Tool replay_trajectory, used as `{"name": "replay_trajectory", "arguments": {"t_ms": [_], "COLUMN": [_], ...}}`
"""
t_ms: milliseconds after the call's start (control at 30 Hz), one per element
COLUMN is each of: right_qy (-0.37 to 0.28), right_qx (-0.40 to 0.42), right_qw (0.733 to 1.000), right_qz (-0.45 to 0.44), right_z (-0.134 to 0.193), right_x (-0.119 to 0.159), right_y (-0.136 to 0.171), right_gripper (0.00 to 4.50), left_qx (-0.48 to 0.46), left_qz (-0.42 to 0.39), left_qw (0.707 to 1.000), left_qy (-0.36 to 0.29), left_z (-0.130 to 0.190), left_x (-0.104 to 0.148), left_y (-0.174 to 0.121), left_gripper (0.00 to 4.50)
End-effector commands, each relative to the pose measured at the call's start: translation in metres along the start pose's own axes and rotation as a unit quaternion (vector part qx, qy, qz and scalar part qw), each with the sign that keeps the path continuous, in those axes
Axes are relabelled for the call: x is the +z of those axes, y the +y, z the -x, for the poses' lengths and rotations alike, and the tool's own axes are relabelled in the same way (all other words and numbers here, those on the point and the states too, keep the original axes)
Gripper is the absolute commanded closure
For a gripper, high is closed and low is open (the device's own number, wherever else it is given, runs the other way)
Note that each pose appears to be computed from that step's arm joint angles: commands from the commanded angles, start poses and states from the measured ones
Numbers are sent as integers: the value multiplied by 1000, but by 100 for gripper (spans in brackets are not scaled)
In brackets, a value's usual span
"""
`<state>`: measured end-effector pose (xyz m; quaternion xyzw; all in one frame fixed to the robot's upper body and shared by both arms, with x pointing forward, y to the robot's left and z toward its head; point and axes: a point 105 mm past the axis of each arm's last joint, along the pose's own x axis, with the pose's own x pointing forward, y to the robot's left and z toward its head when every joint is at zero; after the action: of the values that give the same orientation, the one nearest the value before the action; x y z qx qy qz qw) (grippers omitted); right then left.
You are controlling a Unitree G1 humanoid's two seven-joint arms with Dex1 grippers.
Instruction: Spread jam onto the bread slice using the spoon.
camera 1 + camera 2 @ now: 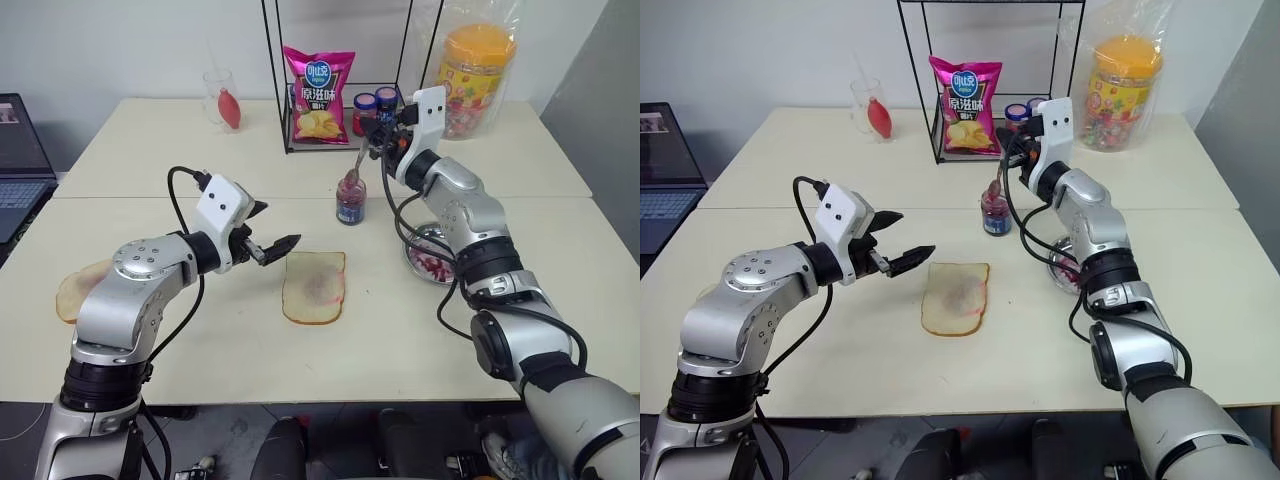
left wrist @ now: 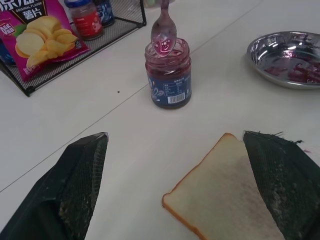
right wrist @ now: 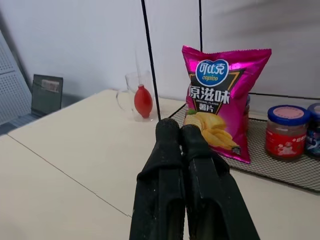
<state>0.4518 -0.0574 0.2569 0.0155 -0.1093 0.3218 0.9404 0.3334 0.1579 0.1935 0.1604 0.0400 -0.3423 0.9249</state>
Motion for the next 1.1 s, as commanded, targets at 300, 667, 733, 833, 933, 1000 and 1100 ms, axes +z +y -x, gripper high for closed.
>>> {"name": "replay_trajectory", "arguments": {"t_ms": [300,667,733,833,933,1000,1100], "right_qy": [-8,26,27,32,33,35,36], "right_qx": [6,1,-3,-8,-16,-22,-36], "right_qw": [998,999,1000,999,998,996,991], "right_qz": [58,40,13,-19,-58,-79,-125], "right_z": [-12,-18,-18,-19,-20,-19,-18], "right_x": [2,-18,-20,-22,-22,-22,-23], "right_y": [7,14,15,15,13,11,6], "right_gripper": [445,445,445,445,445,445,445], "left_qx": [14,13,13,14,13,13,13], "left_qz": [-17,-17,-20,-22,-23,-23,-24], "left_qw": [1000,999,999,999,999,999,999], "left_qy": [-20,-26,-24,-23,-22,-21,-22], "left_z": [5,1,1,0,0,-1,-2], "left_x": [14,16,15,14,14,13,14], "left_y": [5,4,3,3,3,2,2], "left_gripper": [0,0,0,0,0,0,0]}}
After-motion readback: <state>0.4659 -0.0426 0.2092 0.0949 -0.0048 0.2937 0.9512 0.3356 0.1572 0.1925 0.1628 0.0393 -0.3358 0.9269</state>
